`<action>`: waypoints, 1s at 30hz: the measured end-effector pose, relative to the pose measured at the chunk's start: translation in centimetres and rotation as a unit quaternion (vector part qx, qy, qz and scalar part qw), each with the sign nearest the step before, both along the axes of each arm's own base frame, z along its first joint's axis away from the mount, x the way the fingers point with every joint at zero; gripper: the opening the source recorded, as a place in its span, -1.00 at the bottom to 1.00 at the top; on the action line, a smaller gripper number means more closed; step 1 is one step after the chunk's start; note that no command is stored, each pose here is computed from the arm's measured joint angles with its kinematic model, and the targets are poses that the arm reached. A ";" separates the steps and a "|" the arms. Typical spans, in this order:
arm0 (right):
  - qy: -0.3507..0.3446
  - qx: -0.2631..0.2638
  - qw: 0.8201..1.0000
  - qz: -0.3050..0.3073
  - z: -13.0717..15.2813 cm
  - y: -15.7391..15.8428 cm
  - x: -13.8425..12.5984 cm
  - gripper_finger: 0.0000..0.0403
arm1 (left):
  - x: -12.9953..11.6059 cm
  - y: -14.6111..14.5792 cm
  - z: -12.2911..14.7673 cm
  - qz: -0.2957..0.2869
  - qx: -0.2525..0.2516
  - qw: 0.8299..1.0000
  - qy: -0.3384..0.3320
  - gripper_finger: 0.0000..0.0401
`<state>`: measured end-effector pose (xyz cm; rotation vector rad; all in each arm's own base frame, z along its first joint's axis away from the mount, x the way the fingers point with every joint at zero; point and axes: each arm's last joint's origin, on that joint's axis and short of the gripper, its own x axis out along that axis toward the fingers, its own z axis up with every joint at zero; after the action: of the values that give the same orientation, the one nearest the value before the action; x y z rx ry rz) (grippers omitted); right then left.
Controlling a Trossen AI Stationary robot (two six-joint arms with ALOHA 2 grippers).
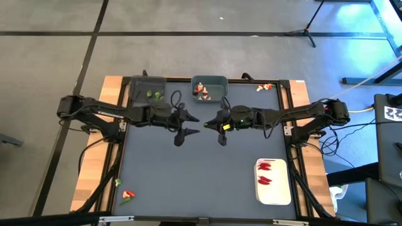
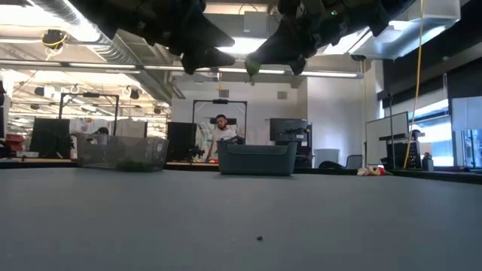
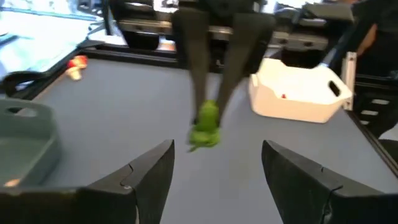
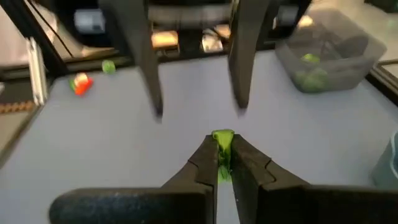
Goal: Sort produce into baskets
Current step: Put the green chili pepper into the black bin
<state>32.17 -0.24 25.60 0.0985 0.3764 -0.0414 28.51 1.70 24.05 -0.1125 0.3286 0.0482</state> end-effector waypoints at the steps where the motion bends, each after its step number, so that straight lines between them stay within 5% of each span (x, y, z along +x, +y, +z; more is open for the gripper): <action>1: -0.007 0.002 1.000 -0.001 0.1 0.0 0.1 -0.87 | 0.3 -0.2 -0.2 -0.004 -0.001 1.000 -0.004 0.19; 18: -0.065 0.025 0.996 0.052 1.3 1.2 0.3 -0.87 | 1.4 -1.2 -0.7 -0.013 0.007 0.999 -0.034 0.17; 30: -0.065 0.027 0.996 0.047 1.3 1.1 0.3 -0.87 | 1.4 -1.4 -0.6 -0.018 0.004 0.999 -0.037 -0.51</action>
<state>32.52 0.87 26.86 0.1358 0.2512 0.0672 29.91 0.35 23.42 -0.0999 0.2569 0.0101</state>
